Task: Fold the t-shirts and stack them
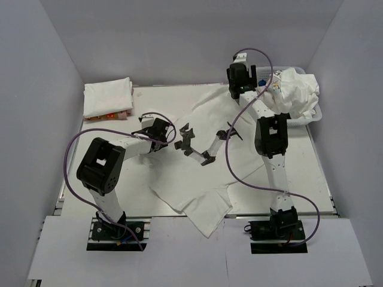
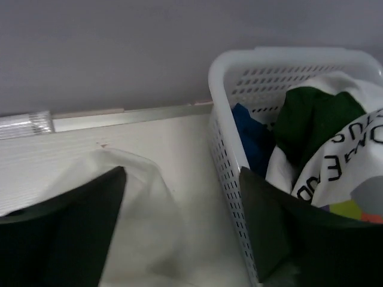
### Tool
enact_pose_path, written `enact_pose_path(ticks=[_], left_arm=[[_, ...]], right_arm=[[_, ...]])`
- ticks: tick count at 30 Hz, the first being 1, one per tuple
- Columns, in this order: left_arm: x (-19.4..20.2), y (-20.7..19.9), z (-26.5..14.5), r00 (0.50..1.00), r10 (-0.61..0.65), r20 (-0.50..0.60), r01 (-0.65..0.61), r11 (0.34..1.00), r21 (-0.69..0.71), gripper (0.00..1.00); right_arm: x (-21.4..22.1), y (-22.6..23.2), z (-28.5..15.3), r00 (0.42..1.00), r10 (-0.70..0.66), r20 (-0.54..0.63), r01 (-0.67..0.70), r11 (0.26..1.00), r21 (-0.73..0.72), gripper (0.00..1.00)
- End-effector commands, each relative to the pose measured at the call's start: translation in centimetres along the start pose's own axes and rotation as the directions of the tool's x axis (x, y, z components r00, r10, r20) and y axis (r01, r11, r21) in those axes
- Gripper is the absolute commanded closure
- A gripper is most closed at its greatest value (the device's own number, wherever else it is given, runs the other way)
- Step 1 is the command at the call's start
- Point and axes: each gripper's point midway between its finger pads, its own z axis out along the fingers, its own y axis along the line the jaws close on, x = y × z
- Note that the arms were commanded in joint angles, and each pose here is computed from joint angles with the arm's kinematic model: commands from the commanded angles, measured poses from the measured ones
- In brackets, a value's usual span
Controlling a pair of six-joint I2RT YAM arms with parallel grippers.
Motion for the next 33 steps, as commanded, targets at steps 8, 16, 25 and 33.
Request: enact_pose_path(ticks=[8, 16, 25, 33], left_arm=[[-0.3, 0.5, 0.0, 0.998, 0.052, -0.032, -0.053, 0.998, -0.034, 0.0], [-1.6, 3.2, 3.0, 0.996, -0.054, -0.076, 0.045, 0.992, -0.114, 0.0], [-3.8, 4.7, 5.7, 0.988, -0.105, -0.112, 0.089, 0.987, -0.134, 0.0], [-7.0, 1.9, 4.7, 0.996, -0.06, -0.066, 0.063, 0.997, 0.037, 0.0]], right_arm=[[-2.5, 2.6, -11.9, 0.999, 0.046, -0.017, -0.049, 0.911, -0.41, 0.1], [7.5, 3.2, -14.3, 0.938, 0.098, -0.333, -0.235, 0.885, -0.402, 0.1], [16.8, 3.3, -20.8, 0.829, 0.103, -0.549, -0.371, 0.836, -0.403, 0.1], [25.8, -1.2, -26.2, 0.701, 0.111, -0.704, -0.359, 0.908, -0.214, 0.1]])
